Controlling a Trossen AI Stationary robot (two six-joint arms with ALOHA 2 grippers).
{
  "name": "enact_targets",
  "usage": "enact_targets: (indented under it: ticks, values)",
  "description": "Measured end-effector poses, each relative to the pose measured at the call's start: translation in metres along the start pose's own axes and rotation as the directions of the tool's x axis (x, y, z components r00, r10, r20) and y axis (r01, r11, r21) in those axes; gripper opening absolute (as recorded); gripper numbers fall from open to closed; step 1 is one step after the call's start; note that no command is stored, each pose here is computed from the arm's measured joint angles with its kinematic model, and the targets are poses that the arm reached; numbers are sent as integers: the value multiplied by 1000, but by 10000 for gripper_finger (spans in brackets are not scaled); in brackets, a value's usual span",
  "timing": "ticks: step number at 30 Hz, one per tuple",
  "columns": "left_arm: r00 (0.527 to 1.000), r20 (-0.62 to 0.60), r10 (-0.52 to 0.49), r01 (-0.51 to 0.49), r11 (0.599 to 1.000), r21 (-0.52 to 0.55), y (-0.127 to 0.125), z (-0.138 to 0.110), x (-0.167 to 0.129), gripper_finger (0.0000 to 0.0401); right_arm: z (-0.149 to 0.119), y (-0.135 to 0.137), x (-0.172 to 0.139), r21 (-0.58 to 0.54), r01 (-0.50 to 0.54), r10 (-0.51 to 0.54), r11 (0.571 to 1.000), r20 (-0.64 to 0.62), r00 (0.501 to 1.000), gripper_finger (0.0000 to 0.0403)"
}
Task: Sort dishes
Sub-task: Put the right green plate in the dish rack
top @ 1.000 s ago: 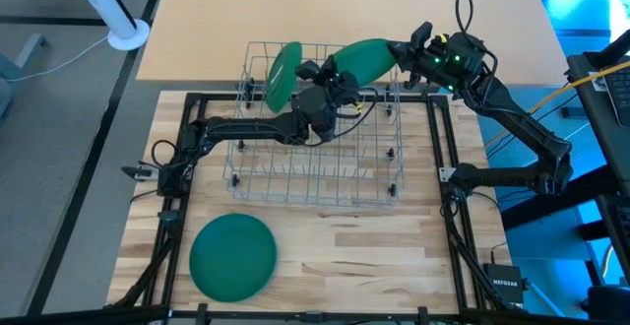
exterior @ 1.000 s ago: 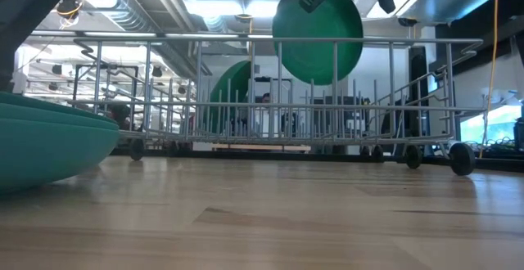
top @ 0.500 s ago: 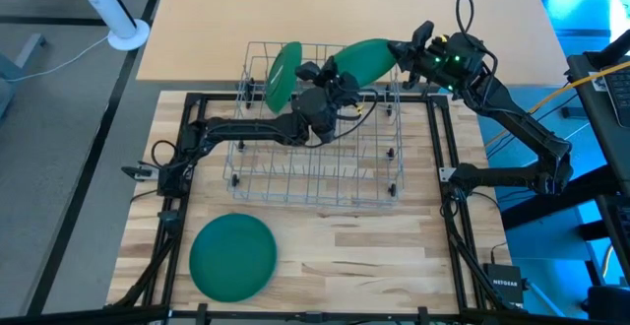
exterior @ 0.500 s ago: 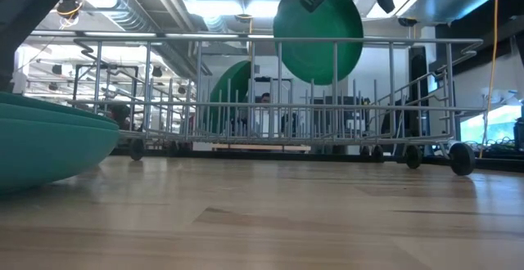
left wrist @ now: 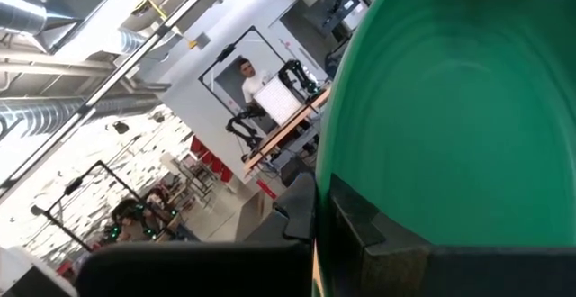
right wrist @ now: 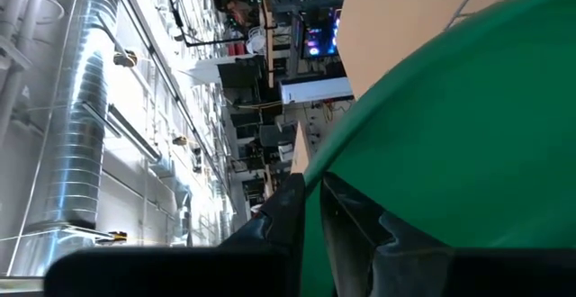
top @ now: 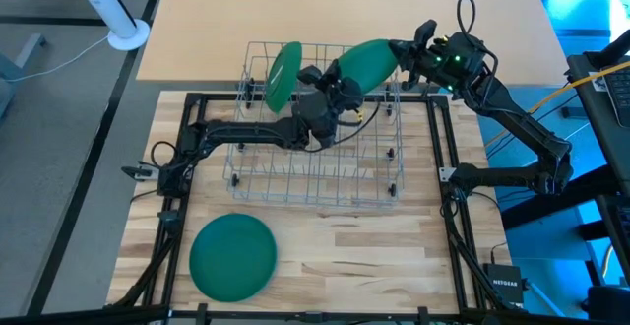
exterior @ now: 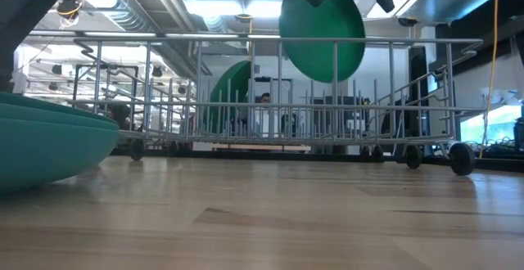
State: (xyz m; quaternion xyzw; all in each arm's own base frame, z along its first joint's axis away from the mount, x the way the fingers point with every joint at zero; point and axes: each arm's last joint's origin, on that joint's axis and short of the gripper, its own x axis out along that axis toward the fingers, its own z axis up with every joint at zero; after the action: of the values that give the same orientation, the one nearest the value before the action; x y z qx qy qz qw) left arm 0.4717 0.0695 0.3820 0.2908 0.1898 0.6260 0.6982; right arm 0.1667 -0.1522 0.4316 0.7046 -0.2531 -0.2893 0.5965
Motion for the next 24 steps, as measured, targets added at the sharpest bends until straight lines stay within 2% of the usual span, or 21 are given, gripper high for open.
enact_targets:
  ticks: [5,9,10,13,24]
  values:
    - [1000,10,-8,8,1000,4,-1,1,-3,0,0,0,0,5,1,-1,1000,-1,1000,44]
    - [1000,20,-14,14,1000,9,-1,1,-4,0,-1,-1,0,168,23,-16,986,-41,999,44]
    - [1000,21,-15,15,1000,9,-1,1,-4,0,-2,-1,0,178,32,-21,984,-64,998,44]
    - [1000,25,-19,18,1000,14,-2,1,-5,0,-2,-4,2,196,62,-43,979,-98,994,44]
    - [997,64,-47,47,999,12,-4,4,-14,0,-1,-6,6,212,68,-57,975,-59,997,44]
